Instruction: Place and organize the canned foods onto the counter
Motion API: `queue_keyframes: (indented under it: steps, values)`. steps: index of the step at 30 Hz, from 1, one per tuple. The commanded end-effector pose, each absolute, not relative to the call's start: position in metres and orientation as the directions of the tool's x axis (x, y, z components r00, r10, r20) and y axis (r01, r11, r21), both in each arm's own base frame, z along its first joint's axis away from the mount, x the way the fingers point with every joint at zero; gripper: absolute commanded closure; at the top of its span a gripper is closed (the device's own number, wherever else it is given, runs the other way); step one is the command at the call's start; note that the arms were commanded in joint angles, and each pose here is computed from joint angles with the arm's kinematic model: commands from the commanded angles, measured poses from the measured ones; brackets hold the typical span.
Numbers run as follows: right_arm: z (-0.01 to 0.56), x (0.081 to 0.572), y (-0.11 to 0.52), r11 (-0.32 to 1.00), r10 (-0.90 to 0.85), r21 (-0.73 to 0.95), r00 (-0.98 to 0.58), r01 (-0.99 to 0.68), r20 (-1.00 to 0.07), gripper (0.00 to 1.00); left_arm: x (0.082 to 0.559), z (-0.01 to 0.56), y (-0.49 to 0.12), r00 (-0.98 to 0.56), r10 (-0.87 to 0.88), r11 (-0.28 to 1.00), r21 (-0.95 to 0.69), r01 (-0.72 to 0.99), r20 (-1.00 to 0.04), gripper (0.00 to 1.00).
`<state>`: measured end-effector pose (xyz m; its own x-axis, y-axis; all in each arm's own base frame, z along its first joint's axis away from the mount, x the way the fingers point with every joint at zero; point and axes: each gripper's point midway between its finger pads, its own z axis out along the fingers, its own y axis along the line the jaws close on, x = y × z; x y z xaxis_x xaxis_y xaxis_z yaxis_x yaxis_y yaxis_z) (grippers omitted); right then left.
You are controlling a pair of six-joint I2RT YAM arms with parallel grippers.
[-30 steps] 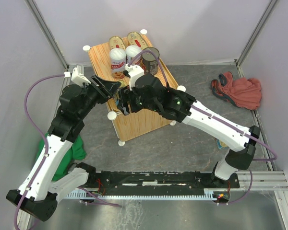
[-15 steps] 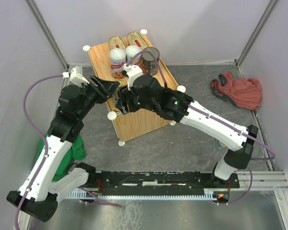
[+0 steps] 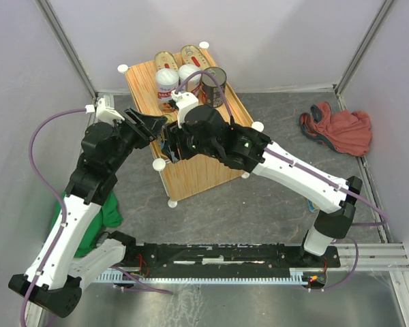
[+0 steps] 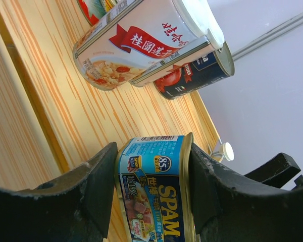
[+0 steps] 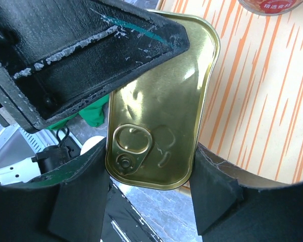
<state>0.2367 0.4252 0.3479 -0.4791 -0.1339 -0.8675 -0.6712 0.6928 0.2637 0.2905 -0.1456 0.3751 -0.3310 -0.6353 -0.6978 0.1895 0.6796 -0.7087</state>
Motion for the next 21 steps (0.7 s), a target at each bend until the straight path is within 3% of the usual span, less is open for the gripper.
queue_keyframes:
  steps: [1,8,21]
  values:
    - [0.368,0.242,0.428,0.700,-0.103,0.245,-0.435,-0.671,-0.894,0.80,0.287,0.389,-0.133,-0.283,-0.632,0.708,-0.686,0.167,-0.721,0.45]
    - [0.366,0.245,0.428,0.714,-0.112,0.233,-0.437,-0.660,-0.893,0.80,0.289,0.385,-0.118,-0.259,-0.614,0.754,-0.651,0.090,-0.746,0.37]
    - [0.366,0.248,0.424,0.729,-0.120,0.216,-0.432,-0.649,-0.894,0.81,0.294,0.378,-0.104,-0.244,-0.590,0.792,-0.610,0.010,-0.770,0.32]
